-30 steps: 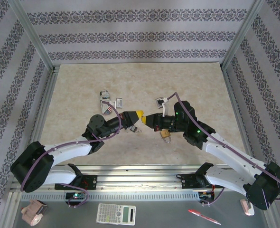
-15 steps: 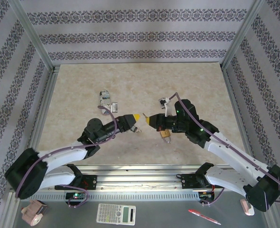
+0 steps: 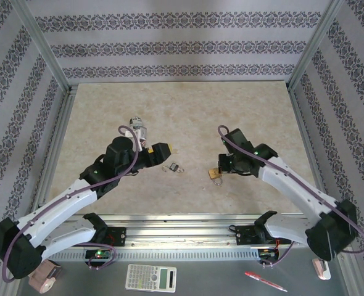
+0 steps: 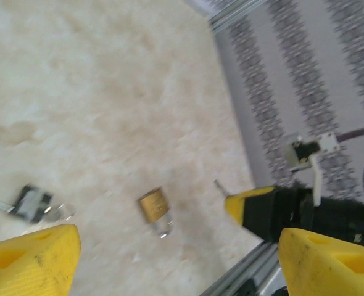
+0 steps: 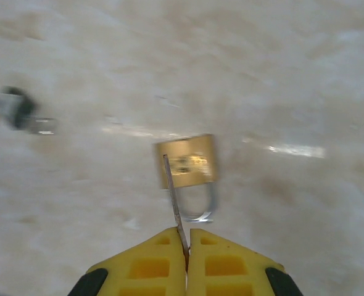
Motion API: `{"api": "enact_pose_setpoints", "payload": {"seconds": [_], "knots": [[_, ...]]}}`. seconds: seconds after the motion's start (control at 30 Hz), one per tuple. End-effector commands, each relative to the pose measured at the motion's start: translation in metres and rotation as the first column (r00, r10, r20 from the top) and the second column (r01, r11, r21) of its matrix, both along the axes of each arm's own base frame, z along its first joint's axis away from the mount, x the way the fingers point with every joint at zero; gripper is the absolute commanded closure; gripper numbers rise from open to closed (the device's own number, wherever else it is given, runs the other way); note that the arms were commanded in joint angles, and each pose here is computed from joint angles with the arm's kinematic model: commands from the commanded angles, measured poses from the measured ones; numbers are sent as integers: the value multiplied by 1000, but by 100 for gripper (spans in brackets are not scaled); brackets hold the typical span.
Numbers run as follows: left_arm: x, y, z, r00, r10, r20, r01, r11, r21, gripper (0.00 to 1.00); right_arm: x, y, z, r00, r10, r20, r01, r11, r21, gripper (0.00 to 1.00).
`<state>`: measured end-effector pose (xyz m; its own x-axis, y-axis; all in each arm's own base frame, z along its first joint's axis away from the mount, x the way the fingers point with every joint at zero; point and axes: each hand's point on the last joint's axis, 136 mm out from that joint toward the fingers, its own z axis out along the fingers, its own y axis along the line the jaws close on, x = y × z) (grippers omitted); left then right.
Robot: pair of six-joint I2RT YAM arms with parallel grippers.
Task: Unlock with the key
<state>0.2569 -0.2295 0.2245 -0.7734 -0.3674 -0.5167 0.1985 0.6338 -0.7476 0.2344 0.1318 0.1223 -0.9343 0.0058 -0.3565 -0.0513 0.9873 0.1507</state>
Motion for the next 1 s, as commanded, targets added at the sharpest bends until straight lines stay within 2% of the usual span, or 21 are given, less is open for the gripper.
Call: {"api": "enact_pose_setpoints", "payload": {"seconds": [0.0, 0.17, 0.47, 0.73, 0.97], "knots": [[-9, 6, -22, 998, -28, -51, 32, 996, 83, 17, -4, -34, -28, 995, -91, -42, 83, 983, -161, 100], [-12, 5, -30, 997, -45, -69, 51, 995, 85, 16, 0, -32, -57, 989, -126, -73, 113, 981, -156, 100], [-15, -3, -40, 992, -66, -110, 73, 995, 64, 16, 18, -13, -101, 987, -110, -118, 95, 988, -126, 100], [-19, 1, -44, 992, -56, -117, 63, 996, 65, 16, 16, 24, -101, 989, -68, -133, 64, 997, -31, 100], [-20, 3, -52, 990, -39, -134, 47, 997, 55, 16, -2, 86, -89, 991, -31, -126, 44, 994, 97, 100]]}}
